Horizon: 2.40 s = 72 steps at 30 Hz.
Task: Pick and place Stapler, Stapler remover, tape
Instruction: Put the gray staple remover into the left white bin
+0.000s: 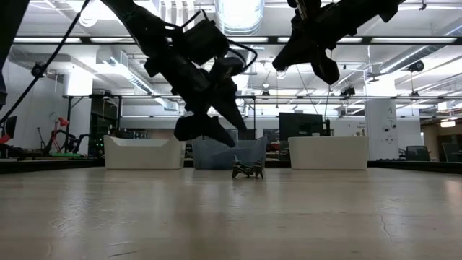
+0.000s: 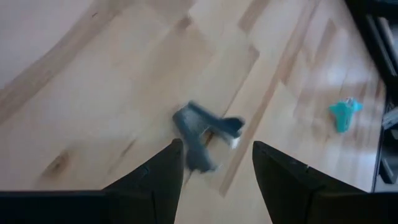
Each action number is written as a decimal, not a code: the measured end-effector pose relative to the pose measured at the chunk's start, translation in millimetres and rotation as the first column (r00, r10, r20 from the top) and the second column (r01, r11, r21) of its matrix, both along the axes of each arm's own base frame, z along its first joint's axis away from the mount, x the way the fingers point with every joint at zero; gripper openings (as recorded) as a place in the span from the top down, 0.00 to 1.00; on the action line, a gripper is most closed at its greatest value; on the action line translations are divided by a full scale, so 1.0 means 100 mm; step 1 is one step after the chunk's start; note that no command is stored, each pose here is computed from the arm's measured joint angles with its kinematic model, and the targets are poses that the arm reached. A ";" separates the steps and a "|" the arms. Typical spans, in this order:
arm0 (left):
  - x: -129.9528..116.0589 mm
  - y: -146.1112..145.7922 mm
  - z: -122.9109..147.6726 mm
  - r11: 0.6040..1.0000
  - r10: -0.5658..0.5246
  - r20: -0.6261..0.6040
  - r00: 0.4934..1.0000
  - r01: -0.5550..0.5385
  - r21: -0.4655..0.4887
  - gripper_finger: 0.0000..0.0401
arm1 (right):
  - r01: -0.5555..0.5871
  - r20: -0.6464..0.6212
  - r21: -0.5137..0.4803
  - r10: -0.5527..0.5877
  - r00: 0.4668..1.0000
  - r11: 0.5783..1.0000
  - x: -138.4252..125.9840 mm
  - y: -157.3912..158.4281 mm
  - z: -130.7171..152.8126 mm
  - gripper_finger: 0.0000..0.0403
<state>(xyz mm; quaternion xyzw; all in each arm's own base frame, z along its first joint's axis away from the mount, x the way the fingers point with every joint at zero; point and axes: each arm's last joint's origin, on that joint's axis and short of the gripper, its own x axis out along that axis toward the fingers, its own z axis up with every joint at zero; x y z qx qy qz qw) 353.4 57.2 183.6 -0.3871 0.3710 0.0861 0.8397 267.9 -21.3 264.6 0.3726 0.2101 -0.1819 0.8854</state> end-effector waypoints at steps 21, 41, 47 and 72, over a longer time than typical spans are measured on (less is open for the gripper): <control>0.09 -0.11 -0.23 0.999 -0.050 -0.058 0.997 0.051 0.008 0.52 | 0.006 0.012 -0.043 -0.006 1.000 0.999 0.01 -0.01 0.02 0.98; 0.09 -0.09 -0.25 0.991 -0.077 -0.047 0.996 0.082 0.110 0.70 | 0.005 0.012 -0.042 -0.004 1.000 0.999 0.01 -0.01 0.02 0.98; 0.10 -0.09 -0.25 0.986 -0.097 -0.029 0.995 0.100 0.134 0.85 | 0.004 0.012 -0.042 -0.004 1.000 0.999 0.01 -0.01 0.02 0.98; 0.08 -0.01 -0.23 0.974 -0.134 -0.053 0.990 0.141 0.178 0.99 | -0.005 0.009 -0.048 0.006 1.000 0.999 0.01 0.01 0.01 0.98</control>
